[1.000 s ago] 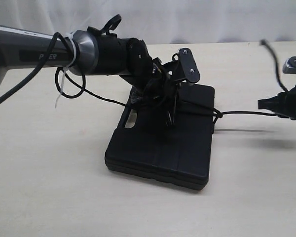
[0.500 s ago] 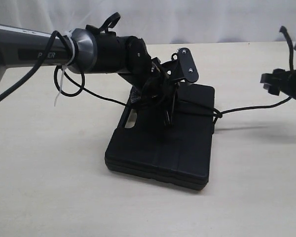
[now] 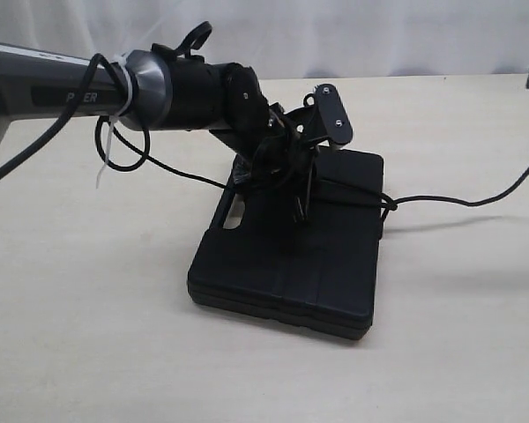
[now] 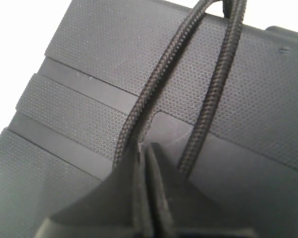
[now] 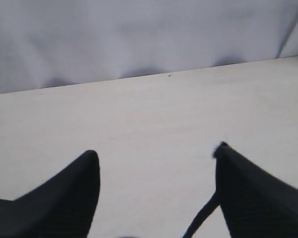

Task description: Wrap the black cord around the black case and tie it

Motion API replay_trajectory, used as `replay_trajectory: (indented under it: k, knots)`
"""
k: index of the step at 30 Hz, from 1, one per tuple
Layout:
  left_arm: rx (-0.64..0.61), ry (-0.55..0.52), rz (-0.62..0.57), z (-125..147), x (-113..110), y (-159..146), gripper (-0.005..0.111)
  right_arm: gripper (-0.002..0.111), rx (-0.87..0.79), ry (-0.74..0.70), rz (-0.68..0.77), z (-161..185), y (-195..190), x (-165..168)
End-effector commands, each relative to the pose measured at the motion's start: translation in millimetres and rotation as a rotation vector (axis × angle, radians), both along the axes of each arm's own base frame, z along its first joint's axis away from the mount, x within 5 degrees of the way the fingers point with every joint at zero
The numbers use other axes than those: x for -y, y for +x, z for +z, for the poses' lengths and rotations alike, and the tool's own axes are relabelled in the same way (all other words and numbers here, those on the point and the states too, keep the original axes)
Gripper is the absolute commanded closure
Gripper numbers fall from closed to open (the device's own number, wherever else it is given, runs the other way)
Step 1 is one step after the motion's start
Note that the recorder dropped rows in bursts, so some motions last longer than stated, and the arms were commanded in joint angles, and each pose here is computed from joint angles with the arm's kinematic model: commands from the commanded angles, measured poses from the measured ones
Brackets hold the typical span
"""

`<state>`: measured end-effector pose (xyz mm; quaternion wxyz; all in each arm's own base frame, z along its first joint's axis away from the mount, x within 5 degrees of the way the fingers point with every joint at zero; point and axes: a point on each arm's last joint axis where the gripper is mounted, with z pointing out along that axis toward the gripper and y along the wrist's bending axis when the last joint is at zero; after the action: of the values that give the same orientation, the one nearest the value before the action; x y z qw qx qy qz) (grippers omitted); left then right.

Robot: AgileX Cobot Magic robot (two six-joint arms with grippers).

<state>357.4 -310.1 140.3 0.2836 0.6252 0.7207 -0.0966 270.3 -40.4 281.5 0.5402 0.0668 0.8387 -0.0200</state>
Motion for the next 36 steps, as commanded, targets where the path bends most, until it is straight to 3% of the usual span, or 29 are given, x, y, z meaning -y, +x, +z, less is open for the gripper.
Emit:
replay_trajectory:
  k: [1,5,9,15,19,26,36]
  knots:
    - [-0.074,0.037,-0.015,-12,-3,-6,0.107,0.060,0.038,-0.018,-0.086,10,-19,5]
    - [-0.071,0.036,-0.016,-12,-3,-6,0.107,0.078,0.049,0.012,-0.007,9,-22,-3]
    - [-0.075,0.036,-0.016,-12,-2,-7,0.107,0.103,-0.006,0.071,0.183,-10,-13,-19]
    - [-0.070,0.031,-0.017,-7,-3,-7,0.107,0.104,-0.196,0.224,0.486,-60,8,-43]
    - [-0.063,0.017,-0.029,11,-4,-10,0.107,0.104,-0.331,0.320,0.636,-82,19,-52]
    - [-0.027,-0.016,-0.037,40,-6,-14,0.107,0.104,-0.382,0.326,0.533,-107,35,-44]
    - [-0.116,0.022,-0.055,41,-10,-22,0.107,0.104,-0.328,0.370,0.472,-134,69,-38]
